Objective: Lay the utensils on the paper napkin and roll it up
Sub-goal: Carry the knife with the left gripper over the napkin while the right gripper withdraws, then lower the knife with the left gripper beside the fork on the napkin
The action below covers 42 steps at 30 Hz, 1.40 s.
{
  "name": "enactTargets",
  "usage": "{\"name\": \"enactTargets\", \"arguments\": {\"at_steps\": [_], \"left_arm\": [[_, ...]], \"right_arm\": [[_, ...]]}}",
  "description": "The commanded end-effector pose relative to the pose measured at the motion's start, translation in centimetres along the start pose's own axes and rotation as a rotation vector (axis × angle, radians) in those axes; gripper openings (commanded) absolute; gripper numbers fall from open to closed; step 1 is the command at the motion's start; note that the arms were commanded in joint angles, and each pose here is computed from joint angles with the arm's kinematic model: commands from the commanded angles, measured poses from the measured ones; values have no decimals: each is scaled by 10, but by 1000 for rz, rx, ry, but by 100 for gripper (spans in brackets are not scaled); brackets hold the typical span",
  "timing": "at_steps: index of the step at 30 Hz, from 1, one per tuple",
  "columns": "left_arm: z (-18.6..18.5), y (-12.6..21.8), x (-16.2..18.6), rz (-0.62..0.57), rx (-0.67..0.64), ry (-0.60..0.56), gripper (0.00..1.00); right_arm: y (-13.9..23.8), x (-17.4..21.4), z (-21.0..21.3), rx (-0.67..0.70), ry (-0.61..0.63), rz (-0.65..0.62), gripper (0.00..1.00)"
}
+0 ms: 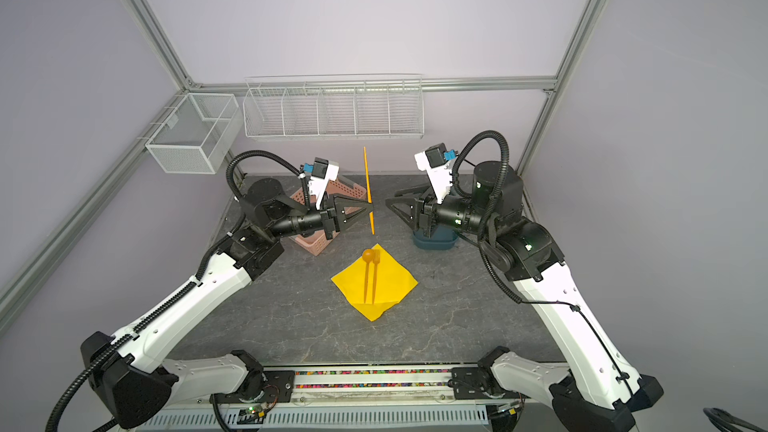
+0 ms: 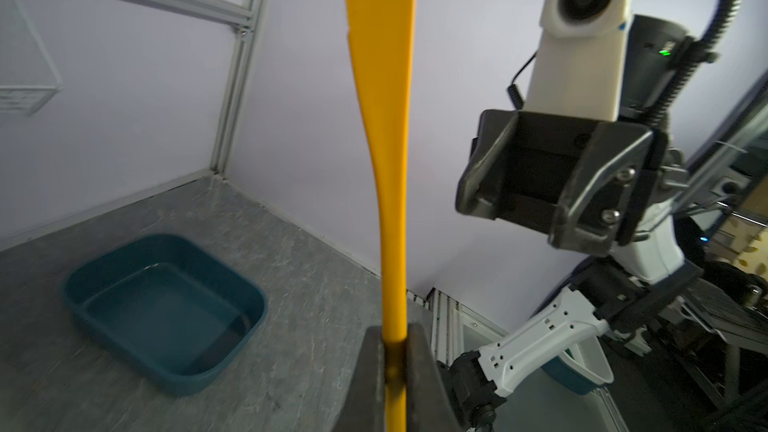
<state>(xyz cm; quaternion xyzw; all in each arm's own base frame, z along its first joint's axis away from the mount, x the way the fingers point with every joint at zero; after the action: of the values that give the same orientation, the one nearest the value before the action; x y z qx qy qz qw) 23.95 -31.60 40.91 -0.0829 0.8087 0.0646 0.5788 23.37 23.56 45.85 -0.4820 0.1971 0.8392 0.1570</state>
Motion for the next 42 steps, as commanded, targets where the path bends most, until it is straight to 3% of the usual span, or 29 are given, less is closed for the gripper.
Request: {"name": "enactTargets", "arguments": {"at_steps": [1,11,24,30,35,42], "left_arm": [[26,5,17,59,-214,26,0],[66,4,87,159,-431,263,0],[101,-9,168,394,-711,501,0],[112,-19,207,520,-839,545,0],[114,-28,236,675,-895,585,0],[113,-41,268,775,-905,605,0]], "right_arm": [[2,14,-54,233,-69,28,42],[22,42,-138,545,-204,93,41],[34,55,-170,556,-257,97,41],[33,63,-171,536,-254,121,42],[39,63,-179,551,-260,112,42],[39,63,-176,530,-252,109,42]]}}
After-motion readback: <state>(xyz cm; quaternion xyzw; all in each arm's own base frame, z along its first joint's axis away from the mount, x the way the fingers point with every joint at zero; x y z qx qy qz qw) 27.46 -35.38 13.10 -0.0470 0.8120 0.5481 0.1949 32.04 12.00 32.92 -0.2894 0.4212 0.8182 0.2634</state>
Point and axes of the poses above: each gripper's point midway between its finger pads, its own y axis back along the fingers, its own z axis along the line the jaws close on, x = y × z, the point moved 1 cm from there along y, back along the fingers, and after that the axes turned 7 degrees about -y, right-handed, at the moved point
